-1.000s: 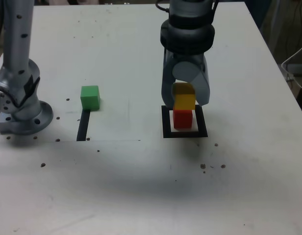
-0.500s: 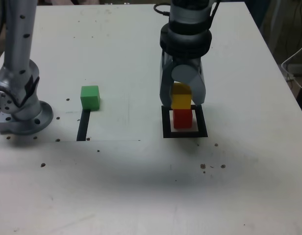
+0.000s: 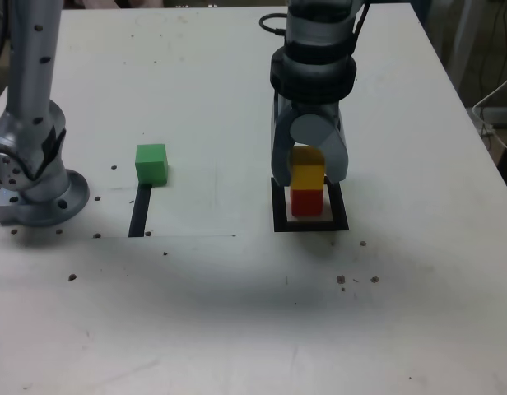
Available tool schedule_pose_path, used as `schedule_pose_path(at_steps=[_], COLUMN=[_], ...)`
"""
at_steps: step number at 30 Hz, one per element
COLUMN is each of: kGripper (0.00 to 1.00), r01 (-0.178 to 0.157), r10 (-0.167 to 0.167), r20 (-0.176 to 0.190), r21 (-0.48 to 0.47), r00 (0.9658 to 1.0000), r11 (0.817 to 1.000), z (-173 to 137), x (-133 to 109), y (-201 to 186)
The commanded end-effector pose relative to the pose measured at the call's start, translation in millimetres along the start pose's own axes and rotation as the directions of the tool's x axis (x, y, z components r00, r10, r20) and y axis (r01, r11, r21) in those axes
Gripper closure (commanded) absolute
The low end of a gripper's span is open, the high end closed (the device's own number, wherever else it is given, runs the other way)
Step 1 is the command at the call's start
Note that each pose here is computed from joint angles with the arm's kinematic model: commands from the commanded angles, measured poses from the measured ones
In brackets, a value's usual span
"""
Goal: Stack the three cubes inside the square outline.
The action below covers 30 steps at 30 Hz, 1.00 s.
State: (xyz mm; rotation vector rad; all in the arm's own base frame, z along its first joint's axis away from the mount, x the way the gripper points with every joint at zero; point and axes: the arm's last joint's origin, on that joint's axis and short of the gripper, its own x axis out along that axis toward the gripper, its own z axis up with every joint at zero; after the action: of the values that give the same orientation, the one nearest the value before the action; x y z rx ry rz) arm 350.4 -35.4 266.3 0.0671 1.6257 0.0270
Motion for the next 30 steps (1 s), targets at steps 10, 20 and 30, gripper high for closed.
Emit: schedule_pose_path(at_steps=[10, 20, 30], kGripper=[0.51, 0.41, 0.03], r01=[-0.009, -0.005, -0.008], r10=[0.009, 0.005, 0.008], r20=[-0.024, -0.017, 0.0], r21=[-0.008, 0.001, 0.022], r00=[0.9997, 0.9998, 1.0], r11=[1.0, 1.0, 1.0], z=[0.1, 2.4, 1.8], x=[7.4, 9.1, 7.4], y=[4.1, 3.6, 4.0])
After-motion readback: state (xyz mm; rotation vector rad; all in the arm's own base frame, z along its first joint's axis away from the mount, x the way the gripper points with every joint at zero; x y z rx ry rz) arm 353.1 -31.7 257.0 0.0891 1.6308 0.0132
